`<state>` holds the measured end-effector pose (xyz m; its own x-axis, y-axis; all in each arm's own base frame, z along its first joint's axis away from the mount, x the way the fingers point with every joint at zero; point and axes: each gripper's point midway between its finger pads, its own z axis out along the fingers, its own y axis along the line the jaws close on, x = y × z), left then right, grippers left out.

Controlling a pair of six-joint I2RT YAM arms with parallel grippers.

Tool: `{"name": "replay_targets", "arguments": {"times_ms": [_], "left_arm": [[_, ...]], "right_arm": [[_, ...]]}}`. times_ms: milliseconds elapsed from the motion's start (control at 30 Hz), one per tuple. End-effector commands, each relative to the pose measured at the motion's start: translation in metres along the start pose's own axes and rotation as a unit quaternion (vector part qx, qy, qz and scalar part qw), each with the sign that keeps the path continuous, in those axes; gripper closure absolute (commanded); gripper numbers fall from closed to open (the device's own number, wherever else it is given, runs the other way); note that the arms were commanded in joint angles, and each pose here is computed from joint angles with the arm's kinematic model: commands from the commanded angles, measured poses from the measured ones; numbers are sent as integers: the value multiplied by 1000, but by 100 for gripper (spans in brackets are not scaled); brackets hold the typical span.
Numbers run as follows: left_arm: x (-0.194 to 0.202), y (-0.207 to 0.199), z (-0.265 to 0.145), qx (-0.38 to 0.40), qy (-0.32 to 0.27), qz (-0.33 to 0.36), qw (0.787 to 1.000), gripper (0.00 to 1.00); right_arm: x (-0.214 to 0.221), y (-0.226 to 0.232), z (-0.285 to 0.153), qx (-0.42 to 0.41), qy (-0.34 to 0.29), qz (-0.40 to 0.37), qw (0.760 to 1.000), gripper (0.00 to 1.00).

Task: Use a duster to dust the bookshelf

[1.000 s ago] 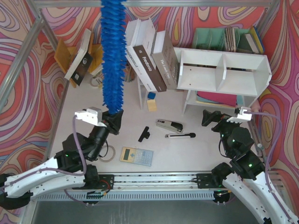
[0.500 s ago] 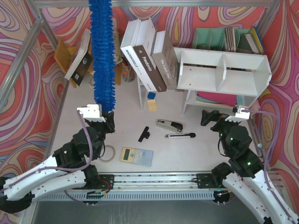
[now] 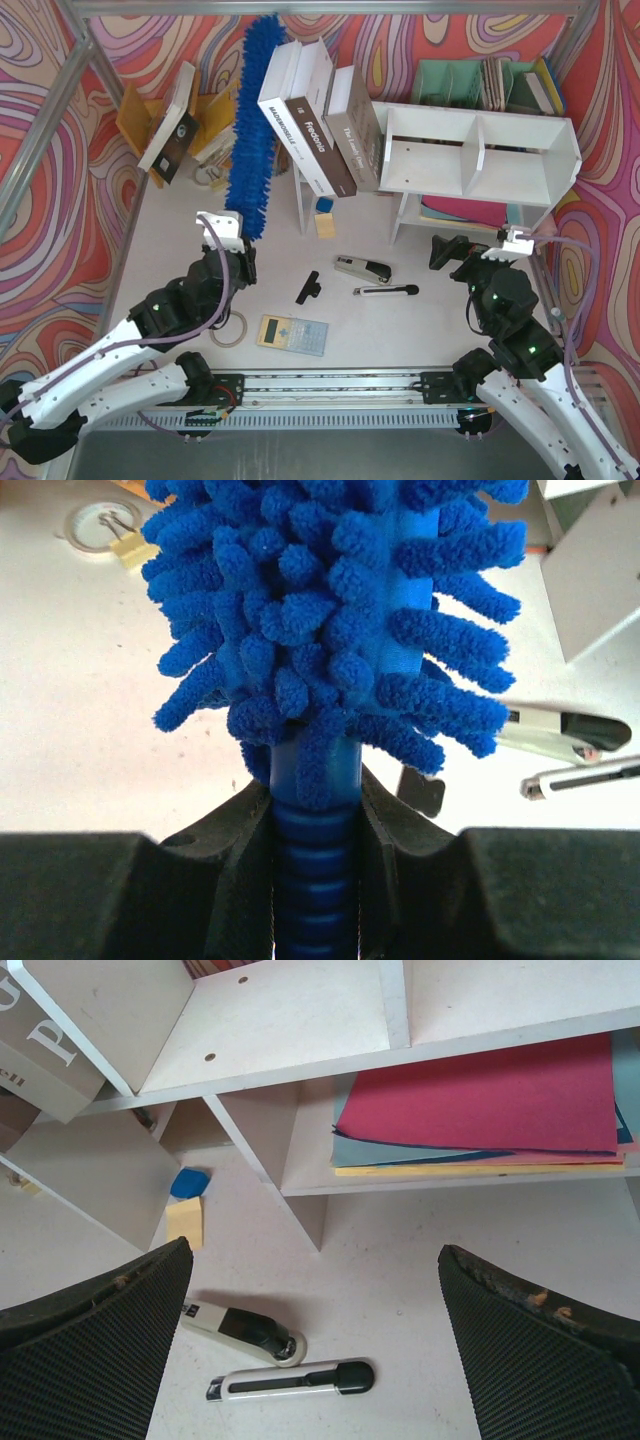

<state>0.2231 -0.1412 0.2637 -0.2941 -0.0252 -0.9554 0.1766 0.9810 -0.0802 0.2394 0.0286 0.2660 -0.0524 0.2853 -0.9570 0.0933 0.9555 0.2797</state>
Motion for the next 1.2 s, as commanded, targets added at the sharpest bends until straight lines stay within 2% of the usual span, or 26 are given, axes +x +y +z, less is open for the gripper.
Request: {"name": "replay_targets", "arguments": {"times_ms": [0, 433, 600, 900, 1167], "left_arm": [[-6, -17, -3, 44, 7, -13, 999, 100], [34, -21, 18, 22, 54, 5, 998, 100], [23, -12, 16, 12, 37, -2, 999, 100], [-25, -9, -7, 30, -5, -37, 999, 100], [-11, -24, -4, 61, 14, -65, 996, 100]], "right_arm": [[-10, 1, 1, 3, -12, 2, 1000, 1], [-8, 1, 3, 5, -7, -2, 1000, 1], [-8, 1, 3, 5, -7, -2, 1000, 1], [-7, 1, 2, 4, -8, 0, 1000, 1], [-7, 1, 2, 3, -8, 2, 1000, 1]]}}
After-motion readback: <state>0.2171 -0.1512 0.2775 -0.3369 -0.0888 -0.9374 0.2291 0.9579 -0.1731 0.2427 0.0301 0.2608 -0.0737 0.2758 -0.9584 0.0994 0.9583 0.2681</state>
